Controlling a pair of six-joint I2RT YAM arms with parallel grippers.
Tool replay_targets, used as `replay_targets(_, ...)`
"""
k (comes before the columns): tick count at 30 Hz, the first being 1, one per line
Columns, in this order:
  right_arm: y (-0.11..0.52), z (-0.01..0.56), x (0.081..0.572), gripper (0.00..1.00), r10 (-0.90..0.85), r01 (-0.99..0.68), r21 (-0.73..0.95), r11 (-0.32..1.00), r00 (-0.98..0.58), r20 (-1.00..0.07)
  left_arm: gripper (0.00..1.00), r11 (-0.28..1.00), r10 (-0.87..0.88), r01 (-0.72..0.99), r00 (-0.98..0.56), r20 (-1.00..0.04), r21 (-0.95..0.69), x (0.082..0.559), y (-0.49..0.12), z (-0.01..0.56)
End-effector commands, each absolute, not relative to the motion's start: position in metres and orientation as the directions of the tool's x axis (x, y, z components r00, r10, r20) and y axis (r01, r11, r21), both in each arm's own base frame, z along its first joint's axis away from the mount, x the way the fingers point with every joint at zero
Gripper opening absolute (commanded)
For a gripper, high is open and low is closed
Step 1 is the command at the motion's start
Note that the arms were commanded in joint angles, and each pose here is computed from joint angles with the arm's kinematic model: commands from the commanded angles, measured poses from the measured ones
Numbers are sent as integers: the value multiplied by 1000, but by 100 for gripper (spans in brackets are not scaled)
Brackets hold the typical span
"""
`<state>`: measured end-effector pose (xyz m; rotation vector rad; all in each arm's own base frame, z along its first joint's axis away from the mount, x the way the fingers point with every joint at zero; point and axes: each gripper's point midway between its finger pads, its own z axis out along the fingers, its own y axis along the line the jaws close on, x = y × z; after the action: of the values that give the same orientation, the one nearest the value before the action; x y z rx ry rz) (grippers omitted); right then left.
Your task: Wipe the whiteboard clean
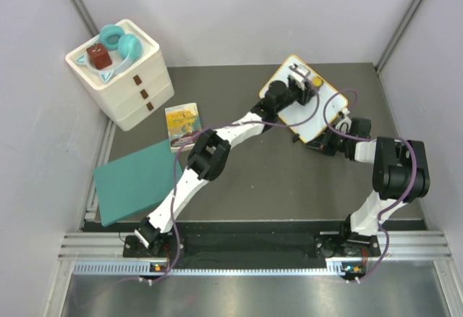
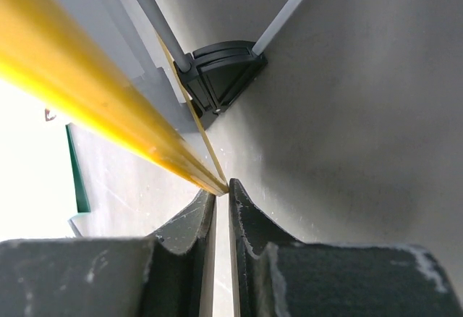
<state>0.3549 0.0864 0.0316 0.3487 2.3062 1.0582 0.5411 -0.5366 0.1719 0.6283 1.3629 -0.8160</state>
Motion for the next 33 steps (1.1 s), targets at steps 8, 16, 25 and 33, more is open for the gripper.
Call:
replay_targets(8,110,12,321,0,352,-5,764,645,-885,-303,0,425,-181,901,-14,-983,-91,456,-613,178)
replay_targets(16,110,12,322,0,352,-6,764,645,-885,-305,0,567,-192,822,71,-979,-52,496,-586,187)
replay_targets(25,110,13,321,0,356,-5,763,647,-882,-308,0,637,-188,770,120,-975,-28,521,-553,205)
replay_targets(33,110,13,322,0,355,-8,763,647,-882,-310,0,693,-153,721,135,-979,-9,533,-533,205)
